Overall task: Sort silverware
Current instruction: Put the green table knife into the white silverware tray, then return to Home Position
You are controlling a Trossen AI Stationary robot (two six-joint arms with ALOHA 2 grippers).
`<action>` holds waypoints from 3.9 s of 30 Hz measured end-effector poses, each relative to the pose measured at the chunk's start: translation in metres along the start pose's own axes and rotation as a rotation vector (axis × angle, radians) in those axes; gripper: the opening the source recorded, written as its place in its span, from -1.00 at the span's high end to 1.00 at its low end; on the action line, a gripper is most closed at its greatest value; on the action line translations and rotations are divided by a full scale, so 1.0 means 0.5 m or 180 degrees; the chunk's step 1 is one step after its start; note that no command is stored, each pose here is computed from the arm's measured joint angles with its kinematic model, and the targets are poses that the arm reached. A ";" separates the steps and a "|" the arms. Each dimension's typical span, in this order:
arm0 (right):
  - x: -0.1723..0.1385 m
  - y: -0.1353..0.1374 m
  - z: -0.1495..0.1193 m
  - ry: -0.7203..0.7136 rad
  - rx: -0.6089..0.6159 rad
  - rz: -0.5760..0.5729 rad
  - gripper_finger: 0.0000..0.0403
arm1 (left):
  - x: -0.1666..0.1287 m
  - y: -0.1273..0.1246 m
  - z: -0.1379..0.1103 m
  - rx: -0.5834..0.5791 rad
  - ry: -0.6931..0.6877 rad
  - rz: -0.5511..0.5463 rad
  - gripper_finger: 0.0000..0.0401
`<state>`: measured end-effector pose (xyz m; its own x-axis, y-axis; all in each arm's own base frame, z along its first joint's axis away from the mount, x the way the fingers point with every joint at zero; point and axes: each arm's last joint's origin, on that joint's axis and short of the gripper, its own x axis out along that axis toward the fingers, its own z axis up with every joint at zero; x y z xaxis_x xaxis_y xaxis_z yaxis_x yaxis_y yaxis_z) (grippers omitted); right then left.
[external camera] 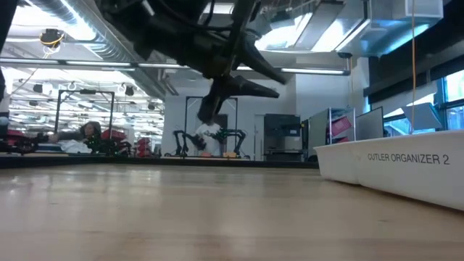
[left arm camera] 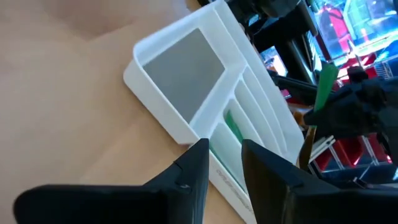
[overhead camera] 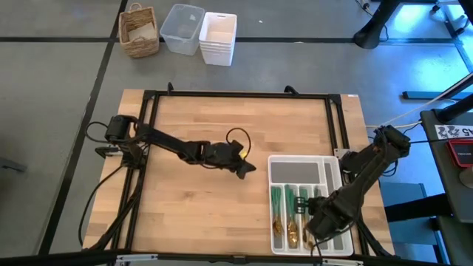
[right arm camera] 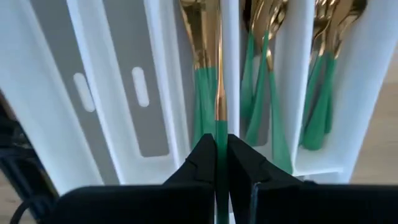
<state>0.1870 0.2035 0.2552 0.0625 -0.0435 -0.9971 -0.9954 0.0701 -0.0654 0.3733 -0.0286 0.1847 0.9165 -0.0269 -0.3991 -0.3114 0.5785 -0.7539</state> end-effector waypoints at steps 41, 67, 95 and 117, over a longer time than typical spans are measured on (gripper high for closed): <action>0.125 0.001 -0.028 0.0526 0.0343 -0.0420 0.75 | -0.025 -0.060 -0.062 0.0516 -0.0014 -0.0115 0.56; 0.087 -0.109 -0.182 -0.0614 0.4319 -0.0910 0.75 | -0.502 -0.145 0.101 0.1980 -0.0715 -0.0139 0.56; 0.133 -0.067 -0.134 -0.0760 0.4568 -0.0811 0.75 | -0.560 -0.121 0.092 0.2075 -0.0689 0.0099 0.56; 0.169 -0.088 -0.153 -0.0396 0.4851 -0.0969 0.75 | -0.572 -0.116 0.091 0.2071 -0.0664 0.0118 0.56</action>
<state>0.2304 0.1207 0.1768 0.3228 -0.1692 -0.9312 0.0616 0.9856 -0.1577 0.1406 -0.0174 0.3660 0.9577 0.1223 -0.2606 -0.1890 0.9500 -0.2486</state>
